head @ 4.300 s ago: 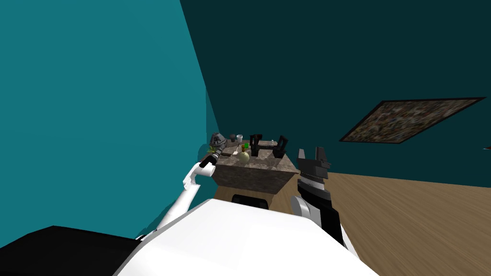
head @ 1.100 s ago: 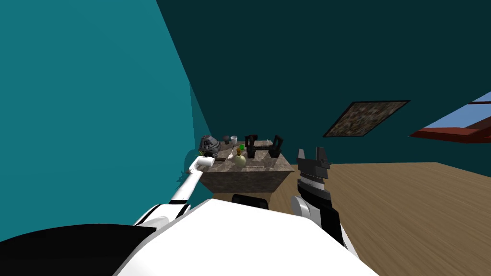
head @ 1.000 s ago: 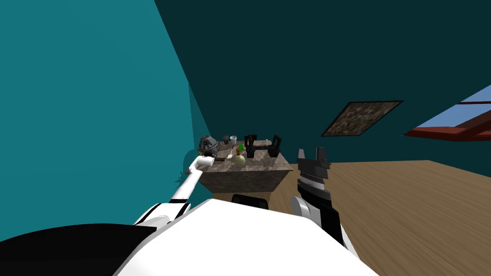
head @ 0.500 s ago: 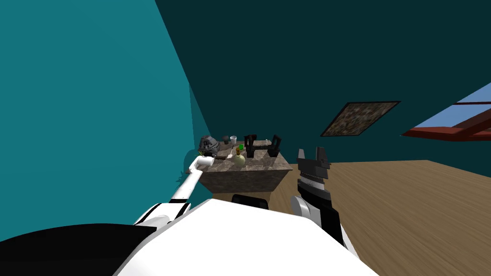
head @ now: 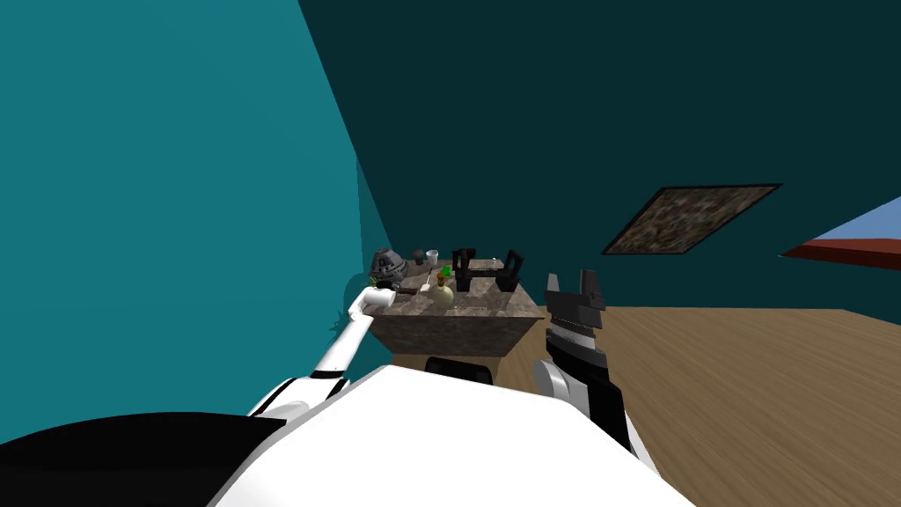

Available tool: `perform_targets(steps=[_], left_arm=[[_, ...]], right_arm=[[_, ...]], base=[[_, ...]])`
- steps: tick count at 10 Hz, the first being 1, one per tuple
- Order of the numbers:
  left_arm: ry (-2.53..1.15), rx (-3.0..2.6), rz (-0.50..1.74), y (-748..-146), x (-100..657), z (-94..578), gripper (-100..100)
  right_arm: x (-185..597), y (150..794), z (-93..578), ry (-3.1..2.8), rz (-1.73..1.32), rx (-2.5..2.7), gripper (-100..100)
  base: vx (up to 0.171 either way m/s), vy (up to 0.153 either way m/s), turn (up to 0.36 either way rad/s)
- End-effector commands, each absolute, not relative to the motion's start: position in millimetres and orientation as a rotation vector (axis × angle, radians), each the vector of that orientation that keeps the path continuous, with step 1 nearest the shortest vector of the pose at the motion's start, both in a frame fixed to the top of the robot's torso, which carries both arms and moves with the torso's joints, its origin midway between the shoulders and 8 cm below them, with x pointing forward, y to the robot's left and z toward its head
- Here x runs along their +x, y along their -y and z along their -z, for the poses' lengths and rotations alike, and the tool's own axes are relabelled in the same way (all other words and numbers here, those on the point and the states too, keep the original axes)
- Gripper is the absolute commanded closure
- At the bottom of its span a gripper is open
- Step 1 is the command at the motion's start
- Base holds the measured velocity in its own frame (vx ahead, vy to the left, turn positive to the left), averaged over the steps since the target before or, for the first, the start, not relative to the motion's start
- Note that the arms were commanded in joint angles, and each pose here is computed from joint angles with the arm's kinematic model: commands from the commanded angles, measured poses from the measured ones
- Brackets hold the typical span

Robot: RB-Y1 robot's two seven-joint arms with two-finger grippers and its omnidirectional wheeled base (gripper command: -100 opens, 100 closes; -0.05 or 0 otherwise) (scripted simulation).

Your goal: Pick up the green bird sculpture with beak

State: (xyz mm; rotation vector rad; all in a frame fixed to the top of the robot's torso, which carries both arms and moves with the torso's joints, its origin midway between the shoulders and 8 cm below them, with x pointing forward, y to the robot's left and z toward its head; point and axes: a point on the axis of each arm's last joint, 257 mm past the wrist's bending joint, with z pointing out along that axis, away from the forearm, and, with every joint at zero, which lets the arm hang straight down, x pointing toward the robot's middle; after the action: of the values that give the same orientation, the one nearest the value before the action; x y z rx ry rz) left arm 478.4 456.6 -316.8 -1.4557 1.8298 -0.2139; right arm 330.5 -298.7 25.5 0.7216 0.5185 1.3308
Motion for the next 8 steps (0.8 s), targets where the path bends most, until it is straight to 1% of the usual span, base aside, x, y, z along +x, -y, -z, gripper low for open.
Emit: perform_targets(steps=[1,6,7,8], left_arm=[[-1.844,-1.441,0.222,-446,477,314,100],[-1.882,-1.395,0.251,-410,469,306,100],[-1.877,-1.4,0.247,-415,469,307,100],[-1.879,-1.4,0.247,-415,469,307,0]], right_arm=[[331,299,-25,-0.519,-1.331,0.722,0],[331,299,-26,-0.518,-1.331,0.722,0],[331,299,-26,-0.519,-1.331,0.722,0],[331,299,-26,-0.518,-1.331,0.722,0]], base=[[0.046,0.013,0.099],[0.04,0.012,0.105],[0.023,0.004,0.019],[0.0,0.0,0.0]])
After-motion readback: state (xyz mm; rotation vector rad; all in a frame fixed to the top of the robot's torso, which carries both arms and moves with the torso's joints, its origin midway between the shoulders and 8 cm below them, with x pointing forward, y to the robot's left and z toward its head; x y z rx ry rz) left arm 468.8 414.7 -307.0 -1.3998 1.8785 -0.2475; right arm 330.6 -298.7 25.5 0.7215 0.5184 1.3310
